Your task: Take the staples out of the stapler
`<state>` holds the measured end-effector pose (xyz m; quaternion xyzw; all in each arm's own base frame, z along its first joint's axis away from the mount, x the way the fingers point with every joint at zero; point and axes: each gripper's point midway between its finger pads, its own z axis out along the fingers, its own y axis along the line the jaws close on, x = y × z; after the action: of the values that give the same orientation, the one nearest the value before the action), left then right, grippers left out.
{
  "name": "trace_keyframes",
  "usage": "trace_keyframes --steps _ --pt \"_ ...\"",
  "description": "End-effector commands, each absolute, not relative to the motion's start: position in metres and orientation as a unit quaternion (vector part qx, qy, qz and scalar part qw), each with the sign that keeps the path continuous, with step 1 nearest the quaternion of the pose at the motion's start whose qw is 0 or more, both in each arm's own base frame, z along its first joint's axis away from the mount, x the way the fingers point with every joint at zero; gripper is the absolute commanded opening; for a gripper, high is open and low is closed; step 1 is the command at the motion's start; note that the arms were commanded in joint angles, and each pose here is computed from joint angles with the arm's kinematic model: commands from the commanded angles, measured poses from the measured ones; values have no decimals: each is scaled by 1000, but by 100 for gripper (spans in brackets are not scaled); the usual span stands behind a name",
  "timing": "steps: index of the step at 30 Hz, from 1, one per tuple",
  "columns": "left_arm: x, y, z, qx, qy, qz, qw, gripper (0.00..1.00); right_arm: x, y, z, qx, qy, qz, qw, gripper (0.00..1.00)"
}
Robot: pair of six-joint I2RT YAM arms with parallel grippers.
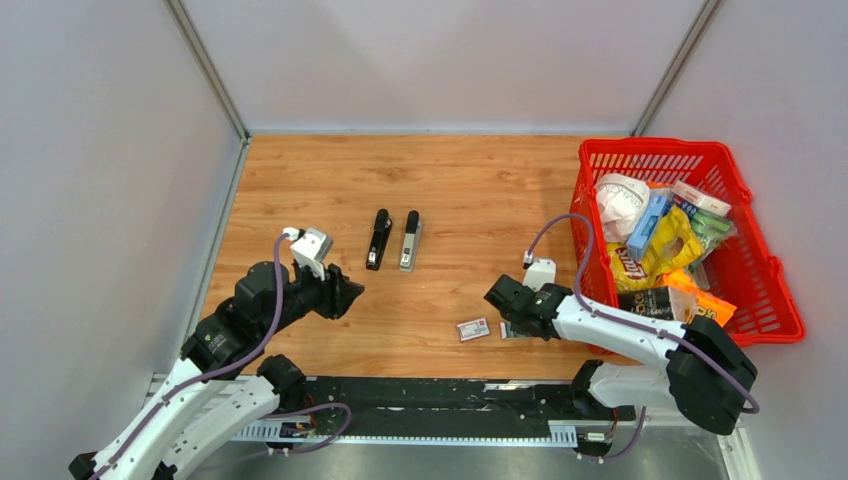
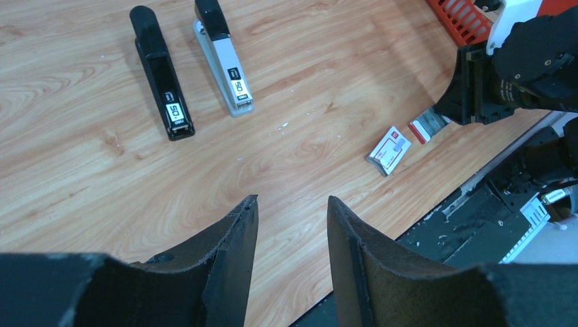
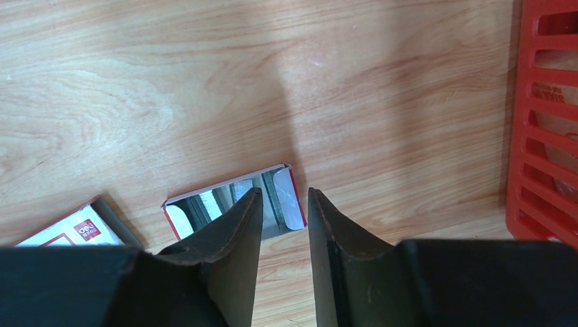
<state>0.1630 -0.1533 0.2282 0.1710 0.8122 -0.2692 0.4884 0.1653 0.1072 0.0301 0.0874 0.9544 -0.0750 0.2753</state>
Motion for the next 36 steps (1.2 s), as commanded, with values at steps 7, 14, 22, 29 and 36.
trace_keyframes --steps 7,14,22,29,36 --pt "165 -158 237 169 801 -283 500 50 163 103 26 95 953 -73 278 33" --pt "165 -158 236 168 801 -284 499 50 163 106 26 93 954 -67 275 33" --pt "165 -158 235 167 802 -283 499 50 165 106 32 95 952 -62 283 33" --pt "165 -158 236 167 801 -284 500 50 164 106 33 94 953 -60 283 33" --pt "165 -158 236 167 801 -283 500 50 162 107 28 93 955 -57 277 34"
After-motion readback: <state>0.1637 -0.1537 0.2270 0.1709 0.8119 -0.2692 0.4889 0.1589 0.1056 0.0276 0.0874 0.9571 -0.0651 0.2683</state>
